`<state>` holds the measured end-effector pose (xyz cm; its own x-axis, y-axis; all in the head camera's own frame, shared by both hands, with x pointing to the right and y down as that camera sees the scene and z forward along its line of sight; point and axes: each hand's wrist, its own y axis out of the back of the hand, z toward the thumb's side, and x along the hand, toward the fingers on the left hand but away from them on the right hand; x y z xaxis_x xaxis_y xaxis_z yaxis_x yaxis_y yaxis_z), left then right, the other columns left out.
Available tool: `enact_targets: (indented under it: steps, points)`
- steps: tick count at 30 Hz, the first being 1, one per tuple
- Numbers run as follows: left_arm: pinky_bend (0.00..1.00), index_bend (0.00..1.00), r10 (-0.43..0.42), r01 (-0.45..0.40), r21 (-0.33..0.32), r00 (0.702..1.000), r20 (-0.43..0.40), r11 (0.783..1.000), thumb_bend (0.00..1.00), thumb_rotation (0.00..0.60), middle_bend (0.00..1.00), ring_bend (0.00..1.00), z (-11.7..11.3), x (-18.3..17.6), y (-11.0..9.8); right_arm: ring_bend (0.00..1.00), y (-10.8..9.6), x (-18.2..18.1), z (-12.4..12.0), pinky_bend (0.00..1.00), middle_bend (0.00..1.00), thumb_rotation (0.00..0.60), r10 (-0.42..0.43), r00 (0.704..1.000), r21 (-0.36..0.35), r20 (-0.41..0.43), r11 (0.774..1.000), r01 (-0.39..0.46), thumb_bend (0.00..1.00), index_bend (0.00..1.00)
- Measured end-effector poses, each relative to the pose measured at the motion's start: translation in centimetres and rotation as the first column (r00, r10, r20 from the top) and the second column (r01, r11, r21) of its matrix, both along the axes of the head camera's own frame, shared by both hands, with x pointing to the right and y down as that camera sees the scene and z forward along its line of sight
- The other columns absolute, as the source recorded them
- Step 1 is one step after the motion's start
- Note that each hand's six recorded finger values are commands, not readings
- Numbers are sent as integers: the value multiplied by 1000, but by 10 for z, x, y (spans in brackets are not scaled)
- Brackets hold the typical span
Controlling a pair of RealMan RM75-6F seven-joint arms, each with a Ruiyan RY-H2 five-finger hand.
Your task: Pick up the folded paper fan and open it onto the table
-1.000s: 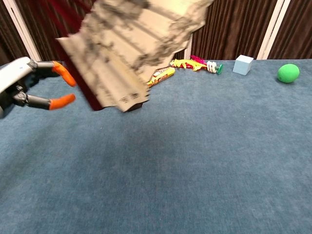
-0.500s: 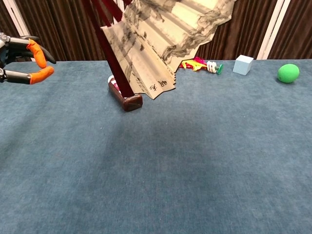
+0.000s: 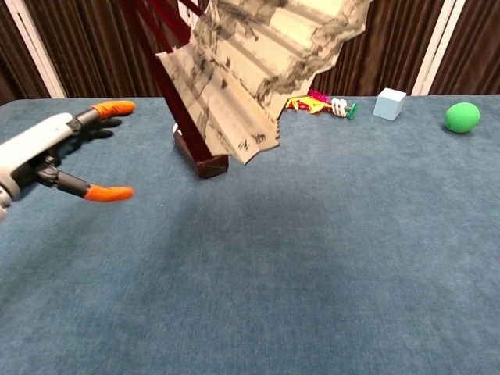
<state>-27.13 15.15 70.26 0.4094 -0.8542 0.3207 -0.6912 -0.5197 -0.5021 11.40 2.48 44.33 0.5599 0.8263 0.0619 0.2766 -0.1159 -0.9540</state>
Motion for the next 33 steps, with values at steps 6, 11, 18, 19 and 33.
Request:
enact_targets:
  steps: [6,11,18,19,33]
  points:
    - [14,0,-74,70,-29,985,-155,997,6,600,0,0,-1,21,0,187,3,-1,5,144,132,600,-4,1000,-4,-3,1000,4,430,663]
    - [16,65,-120,109,-57,956,-266,992,69,600,1,0,-4,37,-4,187,4,-1,6,144,132,600,-4,1000,-6,-6,1000,4,428,665]
    - [18,179,-148,119,-110,939,-309,987,198,600,62,0,2,58,-10,186,5,3,7,144,132,600,2,1000,-9,-5,1000,-2,430,666]
    - [18,193,-150,118,-119,938,-312,986,209,600,71,0,3,61,-11,186,5,4,7,144,132,600,2,1000,-9,-5,1000,-2,430,666]
    - [100,512,-136,79,-186,939,-317,979,368,600,310,2,22,112,-4,186,7,4,-1,147,132,600,-5,1000,-5,5,1000,5,430,667]
